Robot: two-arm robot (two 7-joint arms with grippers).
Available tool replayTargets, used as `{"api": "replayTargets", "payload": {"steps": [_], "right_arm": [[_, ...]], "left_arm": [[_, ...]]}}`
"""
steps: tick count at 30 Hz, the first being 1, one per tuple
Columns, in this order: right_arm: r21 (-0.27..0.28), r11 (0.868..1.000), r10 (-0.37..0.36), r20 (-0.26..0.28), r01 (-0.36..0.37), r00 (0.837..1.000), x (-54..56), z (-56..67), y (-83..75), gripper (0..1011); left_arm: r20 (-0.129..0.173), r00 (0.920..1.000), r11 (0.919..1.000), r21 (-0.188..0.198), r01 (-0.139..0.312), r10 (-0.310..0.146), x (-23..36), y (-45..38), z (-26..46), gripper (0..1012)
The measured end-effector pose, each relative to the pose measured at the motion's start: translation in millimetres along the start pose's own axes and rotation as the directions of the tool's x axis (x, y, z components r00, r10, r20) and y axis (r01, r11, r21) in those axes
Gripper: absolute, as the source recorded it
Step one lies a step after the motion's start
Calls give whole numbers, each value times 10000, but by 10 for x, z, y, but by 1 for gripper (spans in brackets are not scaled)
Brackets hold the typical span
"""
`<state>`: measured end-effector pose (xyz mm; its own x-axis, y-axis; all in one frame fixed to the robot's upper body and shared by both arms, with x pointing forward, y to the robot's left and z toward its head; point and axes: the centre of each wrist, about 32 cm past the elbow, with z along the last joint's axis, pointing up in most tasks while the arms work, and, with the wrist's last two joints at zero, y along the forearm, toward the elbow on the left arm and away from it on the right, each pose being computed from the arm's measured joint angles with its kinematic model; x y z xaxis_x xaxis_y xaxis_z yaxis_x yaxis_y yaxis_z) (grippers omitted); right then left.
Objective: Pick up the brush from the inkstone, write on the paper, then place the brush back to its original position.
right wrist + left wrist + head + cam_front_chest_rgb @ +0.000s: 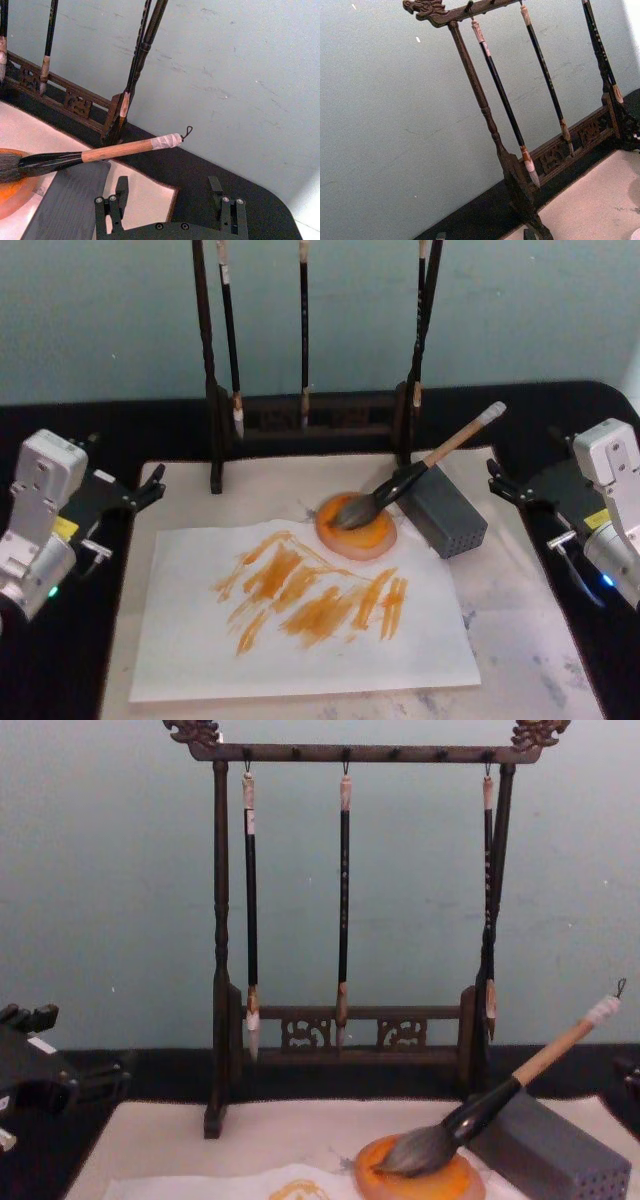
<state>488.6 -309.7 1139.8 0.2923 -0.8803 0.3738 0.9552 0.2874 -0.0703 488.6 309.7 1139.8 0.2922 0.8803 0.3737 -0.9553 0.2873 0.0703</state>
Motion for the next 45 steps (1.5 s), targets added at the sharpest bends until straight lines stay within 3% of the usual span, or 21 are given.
{"api": "replayTargets", "payload": {"steps": [45], "right_arm": [[0,10000,0,0,0,10000,0,0,0,1000]], "left_arm": [[0,10000,10000,0,0,0,0,0,0,1001]]}}
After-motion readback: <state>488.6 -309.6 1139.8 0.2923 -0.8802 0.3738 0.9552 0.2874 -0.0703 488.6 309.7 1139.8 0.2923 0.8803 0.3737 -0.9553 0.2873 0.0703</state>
